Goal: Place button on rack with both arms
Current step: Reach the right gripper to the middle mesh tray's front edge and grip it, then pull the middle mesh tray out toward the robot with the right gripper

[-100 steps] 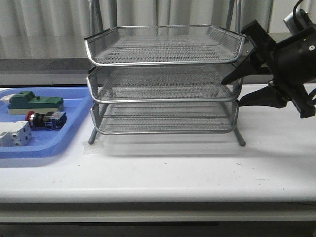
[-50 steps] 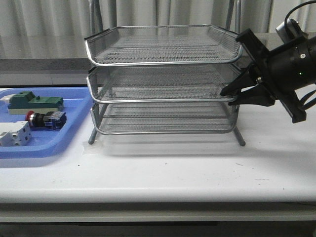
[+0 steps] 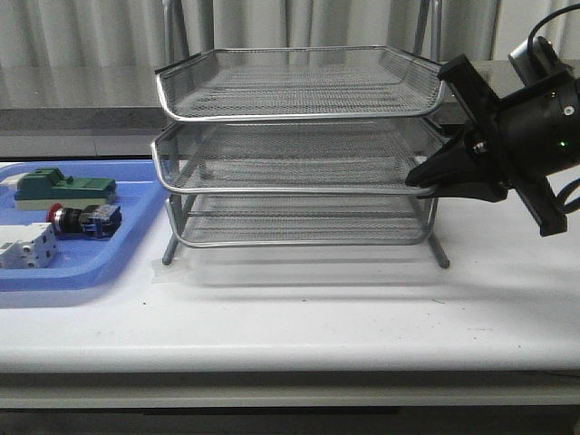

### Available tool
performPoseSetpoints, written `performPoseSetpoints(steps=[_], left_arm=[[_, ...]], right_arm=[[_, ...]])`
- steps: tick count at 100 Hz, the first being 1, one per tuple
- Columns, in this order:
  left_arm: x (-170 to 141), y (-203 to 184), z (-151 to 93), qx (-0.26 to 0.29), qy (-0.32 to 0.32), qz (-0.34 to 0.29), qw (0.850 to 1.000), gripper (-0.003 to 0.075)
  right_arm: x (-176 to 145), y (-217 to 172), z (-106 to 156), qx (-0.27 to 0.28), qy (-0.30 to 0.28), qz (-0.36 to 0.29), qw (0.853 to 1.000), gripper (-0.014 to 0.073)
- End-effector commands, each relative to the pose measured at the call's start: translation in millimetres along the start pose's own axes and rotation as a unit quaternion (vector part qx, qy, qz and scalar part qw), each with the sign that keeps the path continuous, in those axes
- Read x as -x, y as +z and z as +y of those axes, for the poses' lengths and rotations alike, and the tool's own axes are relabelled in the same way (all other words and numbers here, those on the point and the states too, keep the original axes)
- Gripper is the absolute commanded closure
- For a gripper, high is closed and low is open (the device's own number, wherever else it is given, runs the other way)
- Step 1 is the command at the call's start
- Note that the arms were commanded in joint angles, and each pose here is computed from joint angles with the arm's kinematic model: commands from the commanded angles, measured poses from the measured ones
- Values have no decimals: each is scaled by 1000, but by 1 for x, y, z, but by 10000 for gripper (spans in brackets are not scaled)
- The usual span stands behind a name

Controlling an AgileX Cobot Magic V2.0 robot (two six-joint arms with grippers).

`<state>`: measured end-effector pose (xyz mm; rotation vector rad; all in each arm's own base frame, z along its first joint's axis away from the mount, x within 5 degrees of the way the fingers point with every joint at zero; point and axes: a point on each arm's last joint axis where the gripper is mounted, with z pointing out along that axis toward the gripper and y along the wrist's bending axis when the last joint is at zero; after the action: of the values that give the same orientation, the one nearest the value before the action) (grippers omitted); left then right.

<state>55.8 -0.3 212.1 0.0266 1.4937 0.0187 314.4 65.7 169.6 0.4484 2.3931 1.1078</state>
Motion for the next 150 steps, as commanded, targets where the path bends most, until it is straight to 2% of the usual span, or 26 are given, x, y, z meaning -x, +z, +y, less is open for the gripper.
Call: performPoseSetpoints(steps=[1,30,65,72,79,96,103,132,150], left_arm=[[-7,-2,0,0,-6,-30,1000,740],[-7,-2,0,0,-6,-30,1000,740],[-7,-2,0,0,-6,-30,1000,740],[-7,-2,0,0,-6,-30,1000,740],[-7,-2,0,0,-6,-30,1000,740],[-7,-2,0,0,-6,-30,1000,740],[-7,-2,0,0,-6,-30,1000,740],[-7,-2,0,0,-6,-30,1000,740],[-7,-2,0,0,-6,-30,1000,740]], right_arm=[[-12,-8,-2,-4,-8,8,1000,634],[-57,-37,-16,-39,-22,13,999,634],[-81,-64,-8,-22,-45,-7,999,626],[-81,-65,-7,-20,-48,-8,999,583],[-82,-66,-6,-18,-49,-8,999,498],[-84,-66,-3,-4,-58,7,998,202],[-86,-66,-2,3,-70,14,997,137],[-91,-94,20,18,-142,-20,989,133],[-95,-121,35,-16,-197,-28,980,137]])
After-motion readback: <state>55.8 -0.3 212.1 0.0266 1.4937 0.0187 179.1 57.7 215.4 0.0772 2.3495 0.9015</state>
